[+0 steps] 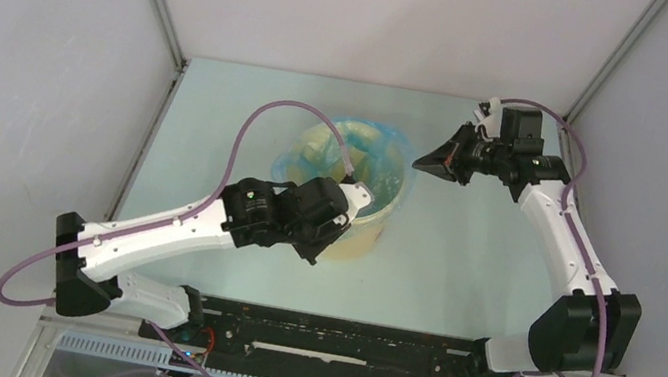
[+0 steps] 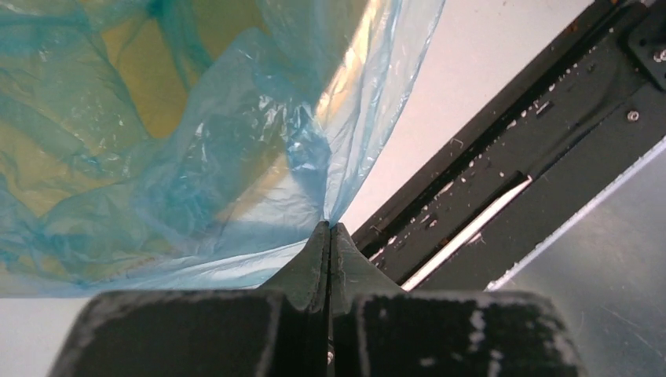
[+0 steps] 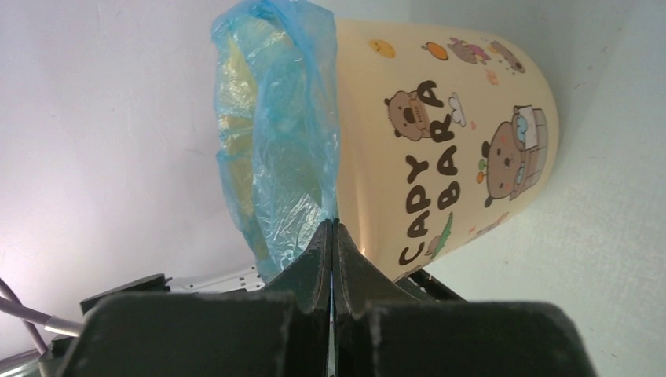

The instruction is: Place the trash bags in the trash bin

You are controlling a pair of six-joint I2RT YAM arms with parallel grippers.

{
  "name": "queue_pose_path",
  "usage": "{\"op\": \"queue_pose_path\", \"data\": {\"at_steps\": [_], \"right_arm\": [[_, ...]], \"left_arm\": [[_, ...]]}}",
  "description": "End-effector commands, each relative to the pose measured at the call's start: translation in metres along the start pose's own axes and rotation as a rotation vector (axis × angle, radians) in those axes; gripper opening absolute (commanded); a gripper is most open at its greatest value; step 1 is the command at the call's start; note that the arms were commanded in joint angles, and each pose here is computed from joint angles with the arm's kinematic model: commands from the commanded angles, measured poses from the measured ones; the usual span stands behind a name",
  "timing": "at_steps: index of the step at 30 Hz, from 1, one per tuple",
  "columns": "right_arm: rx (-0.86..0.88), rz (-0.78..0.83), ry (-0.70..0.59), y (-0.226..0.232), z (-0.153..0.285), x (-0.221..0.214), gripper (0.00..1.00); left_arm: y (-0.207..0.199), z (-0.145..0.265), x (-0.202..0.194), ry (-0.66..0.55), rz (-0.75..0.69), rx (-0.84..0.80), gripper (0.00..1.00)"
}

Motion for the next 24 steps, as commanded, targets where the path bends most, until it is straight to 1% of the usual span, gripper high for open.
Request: {"op": "queue_pose_path", "data": {"at_steps": [1,6,9,11,16,17,18,20,21,22,24], "right_arm": [[-0.064,0.035,-0.008,-0.017,-0.004,0.005,0.0],[-0.107,0.047,-0.005,-0.039,-0.02,0.009,0.0],[-0.112,0.015,0.034,-0.053,-0.032,0.008,0.0],[-0.112,0.004,0.046,-0.057,-0.035,0.004,0.0],[-0.104,-0.014,0.044,-0.067,-0.04,-0.006,0.0],[-0.09,-0.02,0.056,-0.068,-0.044,-0.006,0.0],[-0.078,-0.021,0.062,-0.067,-0.047,-0.006,0.0],[-0.047,-0.024,0.063,-0.063,-0.051,-0.005,0.0],[-0.031,-0.024,0.066,-0.06,-0.051,-0.004,0.0],[-0.016,-0.026,0.07,-0.058,-0.052,-0.004,0.0],[-0.002,-0.037,0.081,-0.057,-0.051,-0.004,0.0]], "left_arm": [[-0.001,0.0,0.013,-0.097,0.053,0.03,0.0],[0.001,-0.013,0.003,-0.1,0.06,0.059,0.0],[0.002,-0.023,-0.008,-0.048,0.047,0.073,0.0],[-0.001,-0.027,-0.013,-0.025,0.05,0.055,0.0],[-0.001,-0.028,-0.017,-0.038,0.065,0.049,0.01],[-0.003,-0.027,-0.014,-0.04,0.059,0.035,0.08],[-0.003,-0.022,-0.014,-0.032,0.05,0.028,0.18],[-0.004,-0.008,-0.008,-0.055,0.051,0.007,0.48],[-0.003,0.002,-0.004,-0.079,0.053,-0.006,0.59],[-0.001,0.013,0.0,-0.11,0.065,-0.007,0.66],[0.005,0.039,0.01,-0.186,0.112,-0.032,0.75]]}}
Point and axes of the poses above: each gripper's point midway between its finger pads, its own z axis back along the fingers, its own y axis along the line the jaws close on, x = y × z, the point moved 5 cm from there along z, back along the fingers, and after that the axes turned 2 degrees about z, right-handed, at the moved point
